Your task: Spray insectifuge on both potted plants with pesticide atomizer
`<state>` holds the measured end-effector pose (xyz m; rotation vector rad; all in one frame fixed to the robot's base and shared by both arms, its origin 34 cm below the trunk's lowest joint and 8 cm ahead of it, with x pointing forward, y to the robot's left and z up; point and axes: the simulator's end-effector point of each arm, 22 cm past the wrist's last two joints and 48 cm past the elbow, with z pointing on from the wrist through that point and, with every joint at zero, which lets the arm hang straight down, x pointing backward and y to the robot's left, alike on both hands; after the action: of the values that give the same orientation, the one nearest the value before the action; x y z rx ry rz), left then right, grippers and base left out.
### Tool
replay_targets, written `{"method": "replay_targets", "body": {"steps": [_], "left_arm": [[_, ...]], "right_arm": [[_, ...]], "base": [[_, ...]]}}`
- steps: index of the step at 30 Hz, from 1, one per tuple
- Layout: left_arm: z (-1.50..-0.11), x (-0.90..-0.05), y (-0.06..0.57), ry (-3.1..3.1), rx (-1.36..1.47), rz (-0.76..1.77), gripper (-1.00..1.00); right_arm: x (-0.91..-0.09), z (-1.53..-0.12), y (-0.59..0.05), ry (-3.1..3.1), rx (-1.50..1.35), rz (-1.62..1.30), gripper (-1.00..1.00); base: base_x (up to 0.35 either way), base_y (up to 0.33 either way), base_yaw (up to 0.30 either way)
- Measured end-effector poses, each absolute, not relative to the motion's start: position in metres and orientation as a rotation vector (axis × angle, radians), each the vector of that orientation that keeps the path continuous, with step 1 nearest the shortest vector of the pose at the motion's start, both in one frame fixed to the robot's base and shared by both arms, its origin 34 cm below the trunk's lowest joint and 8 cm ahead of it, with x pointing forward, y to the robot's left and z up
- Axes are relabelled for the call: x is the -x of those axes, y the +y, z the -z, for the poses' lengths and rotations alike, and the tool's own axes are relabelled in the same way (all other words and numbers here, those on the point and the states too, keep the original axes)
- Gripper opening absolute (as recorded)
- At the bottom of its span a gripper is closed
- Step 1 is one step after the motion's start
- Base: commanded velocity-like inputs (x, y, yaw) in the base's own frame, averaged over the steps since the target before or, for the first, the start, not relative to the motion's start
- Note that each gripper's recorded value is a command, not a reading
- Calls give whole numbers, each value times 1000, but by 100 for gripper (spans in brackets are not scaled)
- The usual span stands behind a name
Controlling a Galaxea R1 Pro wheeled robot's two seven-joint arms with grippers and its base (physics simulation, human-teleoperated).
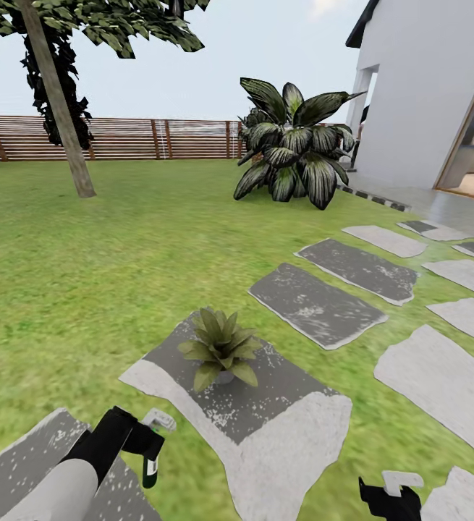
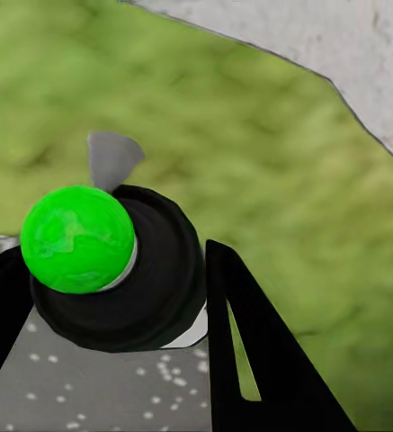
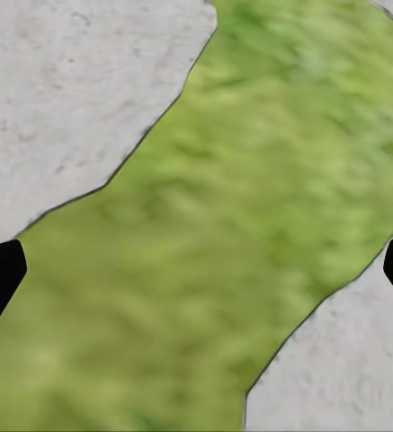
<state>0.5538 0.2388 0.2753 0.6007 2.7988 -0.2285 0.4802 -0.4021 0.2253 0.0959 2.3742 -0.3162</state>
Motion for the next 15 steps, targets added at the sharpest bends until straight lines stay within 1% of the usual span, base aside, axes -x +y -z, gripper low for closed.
{"method": "replay_targets", "body": {"steps": [4, 11, 15], "left_arm": [[-278, -556, 243, 2805, -586, 215, -100], [-286, -561, 254, 2838, -526, 178, -100], [-288, -564, 250, 2828, -522, 196, -100]], "right_arm": [[-480, -225, -402, 2374, -94, 317, 100], [-476, -217, -377, 2393, -98, 276, 100], [-476, -216, -378, 2394, -100, 280, 100]], "base": [[6, 0, 28], [0, 0, 194], [0, 0, 47]]}}
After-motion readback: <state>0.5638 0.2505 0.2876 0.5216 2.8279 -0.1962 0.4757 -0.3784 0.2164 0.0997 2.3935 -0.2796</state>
